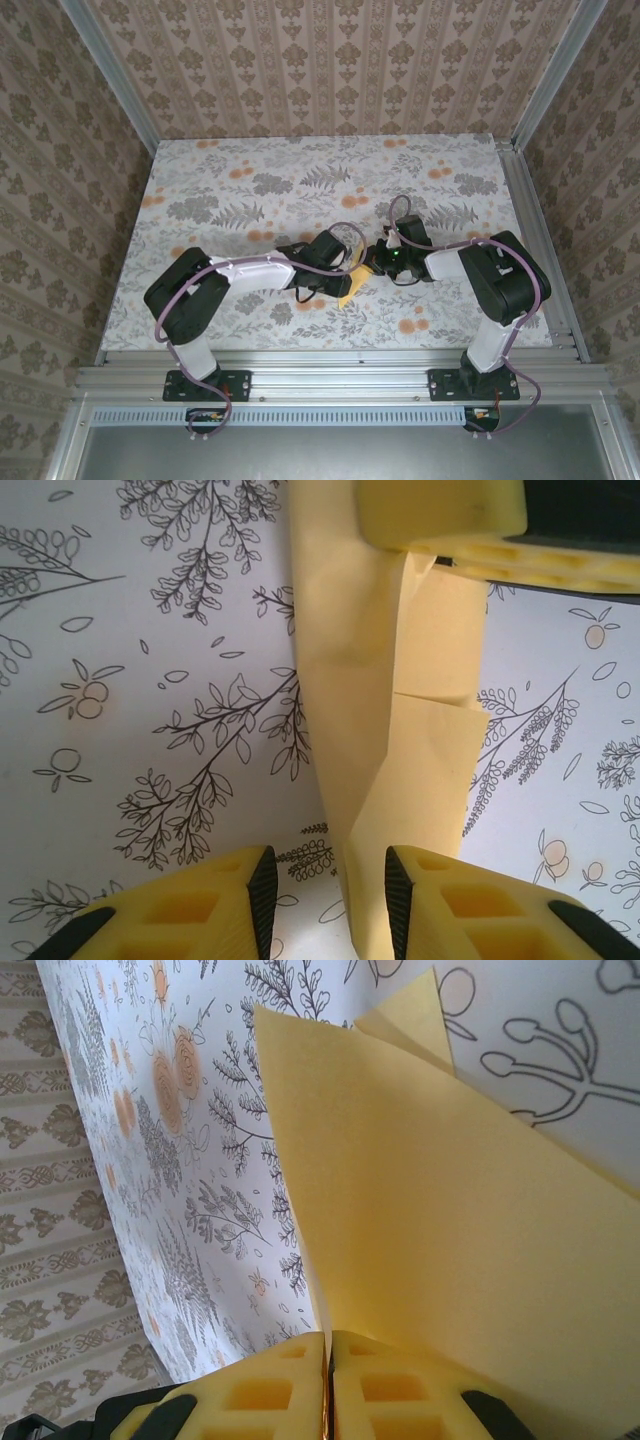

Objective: Fold a paper plane with a square sheet of paper (pick it up from the middle)
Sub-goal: Fold the wing for the fifth time at the center of the table.

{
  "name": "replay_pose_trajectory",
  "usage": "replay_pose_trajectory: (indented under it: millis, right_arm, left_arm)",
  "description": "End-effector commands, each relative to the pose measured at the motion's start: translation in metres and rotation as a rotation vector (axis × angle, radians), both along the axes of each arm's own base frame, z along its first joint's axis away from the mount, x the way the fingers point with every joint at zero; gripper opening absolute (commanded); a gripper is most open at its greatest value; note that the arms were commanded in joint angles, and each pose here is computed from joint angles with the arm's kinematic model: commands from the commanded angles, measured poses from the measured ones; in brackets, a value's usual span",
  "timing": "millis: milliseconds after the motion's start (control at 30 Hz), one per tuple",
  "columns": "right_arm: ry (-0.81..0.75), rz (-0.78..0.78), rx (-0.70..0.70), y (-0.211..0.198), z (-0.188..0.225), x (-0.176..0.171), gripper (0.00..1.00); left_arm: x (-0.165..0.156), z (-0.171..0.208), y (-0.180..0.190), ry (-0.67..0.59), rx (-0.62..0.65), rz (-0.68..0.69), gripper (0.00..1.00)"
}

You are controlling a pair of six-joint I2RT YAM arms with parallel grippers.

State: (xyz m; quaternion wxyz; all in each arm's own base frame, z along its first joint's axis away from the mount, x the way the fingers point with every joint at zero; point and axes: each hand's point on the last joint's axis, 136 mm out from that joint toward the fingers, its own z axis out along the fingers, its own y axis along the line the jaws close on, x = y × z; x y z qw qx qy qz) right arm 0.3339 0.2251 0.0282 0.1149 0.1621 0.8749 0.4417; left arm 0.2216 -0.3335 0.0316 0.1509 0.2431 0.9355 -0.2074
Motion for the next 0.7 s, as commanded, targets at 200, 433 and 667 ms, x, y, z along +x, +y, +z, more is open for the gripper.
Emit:
replay_pose_trajectory:
  millis: [200, 433, 667]
  right_arm:
    - [-0.033, 0.007, 0.033, 0.001, 0.014, 0.000, 0.12]
    - [-0.031, 0.008, 0.029, 0.001, 0.015, -0.003, 0.19]
    - [-0.022, -0.002, 0.028, -0.002, 0.022, -0.010, 0.33]
  left_arm:
    - [-0.007, -0.015, 0.001, -0.020, 0.087, -0.056, 0.23]
    - [-0.005, -0.017, 0.001, -0.047, 0.135, -0.075, 0.15]
    - [-0.005, -0.020, 0.003, -0.088, 0.194, -0.105, 0.12]
